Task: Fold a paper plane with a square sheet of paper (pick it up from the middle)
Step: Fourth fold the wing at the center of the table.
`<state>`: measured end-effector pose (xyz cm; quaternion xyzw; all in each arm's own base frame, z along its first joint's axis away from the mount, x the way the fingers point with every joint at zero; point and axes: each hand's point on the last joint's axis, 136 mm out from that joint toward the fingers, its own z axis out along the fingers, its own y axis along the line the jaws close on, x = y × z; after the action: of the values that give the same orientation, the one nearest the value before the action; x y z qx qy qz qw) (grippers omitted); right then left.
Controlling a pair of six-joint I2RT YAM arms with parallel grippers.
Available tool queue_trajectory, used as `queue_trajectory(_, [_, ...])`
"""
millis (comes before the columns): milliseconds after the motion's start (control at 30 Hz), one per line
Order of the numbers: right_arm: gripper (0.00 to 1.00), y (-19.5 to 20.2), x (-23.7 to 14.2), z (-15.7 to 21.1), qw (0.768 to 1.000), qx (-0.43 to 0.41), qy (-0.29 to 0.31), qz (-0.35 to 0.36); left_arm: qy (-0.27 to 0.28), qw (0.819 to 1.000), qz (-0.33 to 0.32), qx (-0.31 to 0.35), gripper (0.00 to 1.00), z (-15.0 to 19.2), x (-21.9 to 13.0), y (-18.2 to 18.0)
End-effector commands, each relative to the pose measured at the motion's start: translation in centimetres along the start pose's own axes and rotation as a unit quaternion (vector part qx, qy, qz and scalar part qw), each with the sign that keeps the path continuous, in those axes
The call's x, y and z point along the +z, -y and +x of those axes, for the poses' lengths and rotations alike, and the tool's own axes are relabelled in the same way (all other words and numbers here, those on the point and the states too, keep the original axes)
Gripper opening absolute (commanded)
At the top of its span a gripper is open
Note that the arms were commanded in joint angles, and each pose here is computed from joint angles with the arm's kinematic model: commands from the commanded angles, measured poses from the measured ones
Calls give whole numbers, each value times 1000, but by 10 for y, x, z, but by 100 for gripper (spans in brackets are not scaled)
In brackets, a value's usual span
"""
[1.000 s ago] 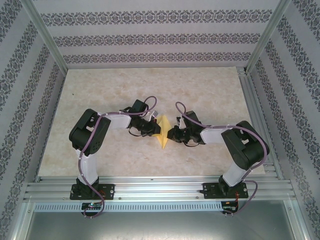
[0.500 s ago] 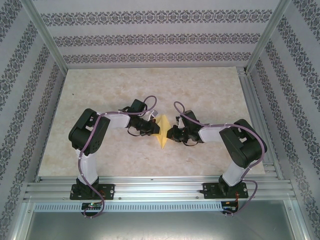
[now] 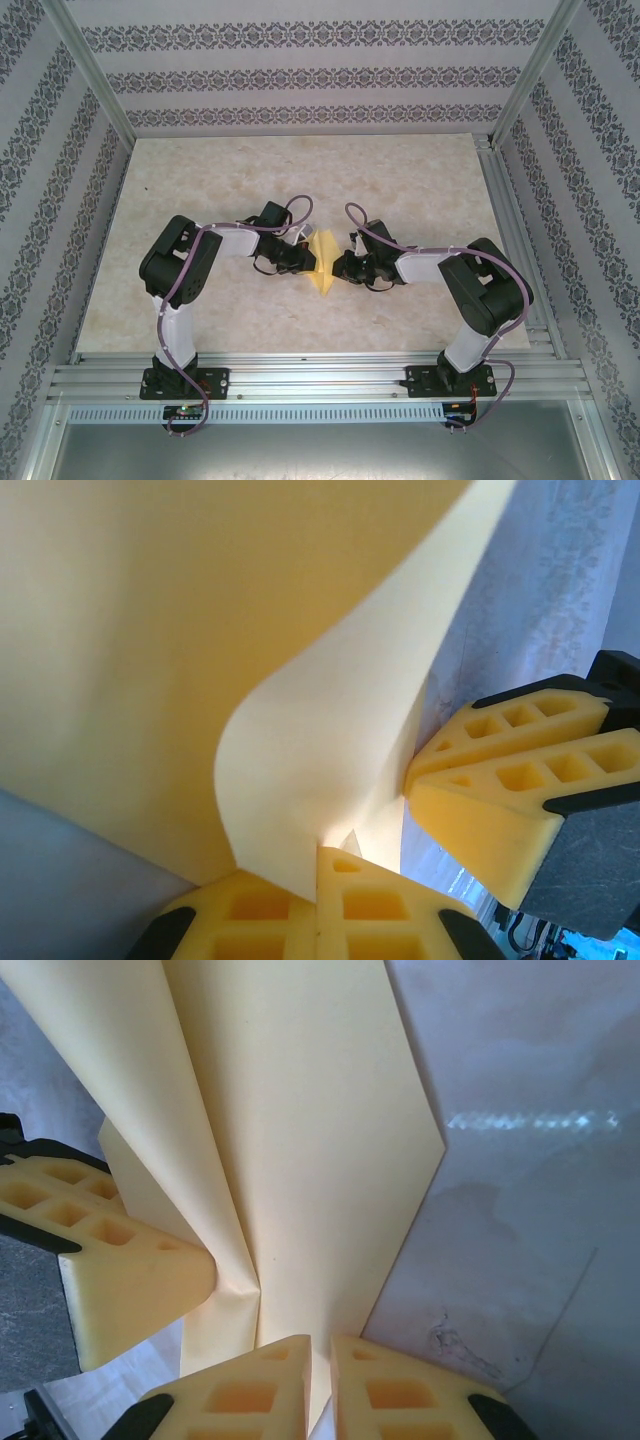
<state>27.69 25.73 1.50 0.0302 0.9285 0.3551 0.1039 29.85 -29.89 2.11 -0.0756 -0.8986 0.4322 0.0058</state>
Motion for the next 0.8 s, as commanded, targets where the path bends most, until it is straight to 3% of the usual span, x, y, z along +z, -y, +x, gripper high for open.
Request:
queue_trajectory(0, [16, -14, -3, -6, 1000, -16, 5, -8, 11, 1000, 16, 7, 3, -2, -4, 3])
queue_trajectory(300, [18, -23, -11, -12, 999, -37, 12, -4, 43, 996, 79, 8, 5, -22, -29, 60])
queue_trajectory(467, [20, -28, -18, -15, 998, -53, 39, -7, 40, 998, 53, -20, 5, -22, -22, 48])
queue_trajectory(667, [30, -42, -48, -16, 986, -133, 103, 2, 48, 997, 45, -31, 5, -27, -17, 50])
queue_trajectory(767, [31, -46, -49, -8, 981, -167, 103, 2, 42, 998, 40, -32, 5, -28, -13, 49])
